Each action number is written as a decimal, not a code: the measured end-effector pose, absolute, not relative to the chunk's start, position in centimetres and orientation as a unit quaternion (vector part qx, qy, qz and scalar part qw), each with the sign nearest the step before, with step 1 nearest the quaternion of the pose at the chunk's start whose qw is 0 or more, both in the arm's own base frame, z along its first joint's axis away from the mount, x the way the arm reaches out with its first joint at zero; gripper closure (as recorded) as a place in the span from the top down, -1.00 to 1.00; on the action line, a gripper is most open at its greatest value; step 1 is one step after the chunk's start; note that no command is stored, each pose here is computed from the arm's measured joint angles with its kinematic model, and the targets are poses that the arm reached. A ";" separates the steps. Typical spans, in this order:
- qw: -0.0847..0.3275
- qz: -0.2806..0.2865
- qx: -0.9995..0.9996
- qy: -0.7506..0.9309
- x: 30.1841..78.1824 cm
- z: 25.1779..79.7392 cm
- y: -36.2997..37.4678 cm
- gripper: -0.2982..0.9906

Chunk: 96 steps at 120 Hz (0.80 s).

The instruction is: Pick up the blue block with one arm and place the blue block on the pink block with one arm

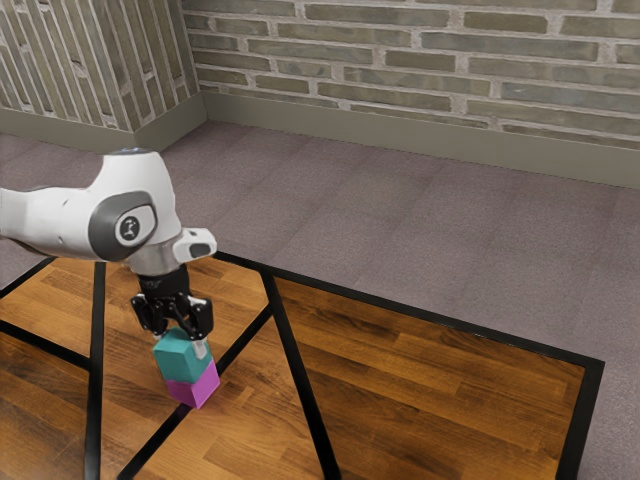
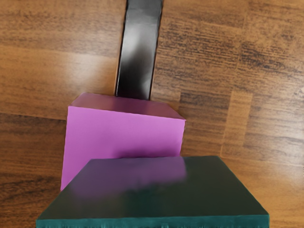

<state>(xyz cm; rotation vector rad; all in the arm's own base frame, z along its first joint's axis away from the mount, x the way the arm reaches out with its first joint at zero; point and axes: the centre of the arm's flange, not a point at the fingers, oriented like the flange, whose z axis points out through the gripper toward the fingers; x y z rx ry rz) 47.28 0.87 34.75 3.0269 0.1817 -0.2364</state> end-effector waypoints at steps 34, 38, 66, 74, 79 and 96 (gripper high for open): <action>0.011 -0.014 0.999 -0.034 46.9 35.2 0.4 0.05; 0.010 -0.012 0.999 -0.041 47.0 35.1 0.3 0.05; 0.013 -0.017 0.998 -0.062 47.0 34.3 0.3 0.05; 0.017 -0.019 0.998 -0.062 47.0 34.2 0.3 0.05; 0.018 -0.021 0.998 -0.062 46.9 34.2 0.3 0.05; 0.028 -0.024 0.998 -0.052 46.8 34.1 1.0 0.05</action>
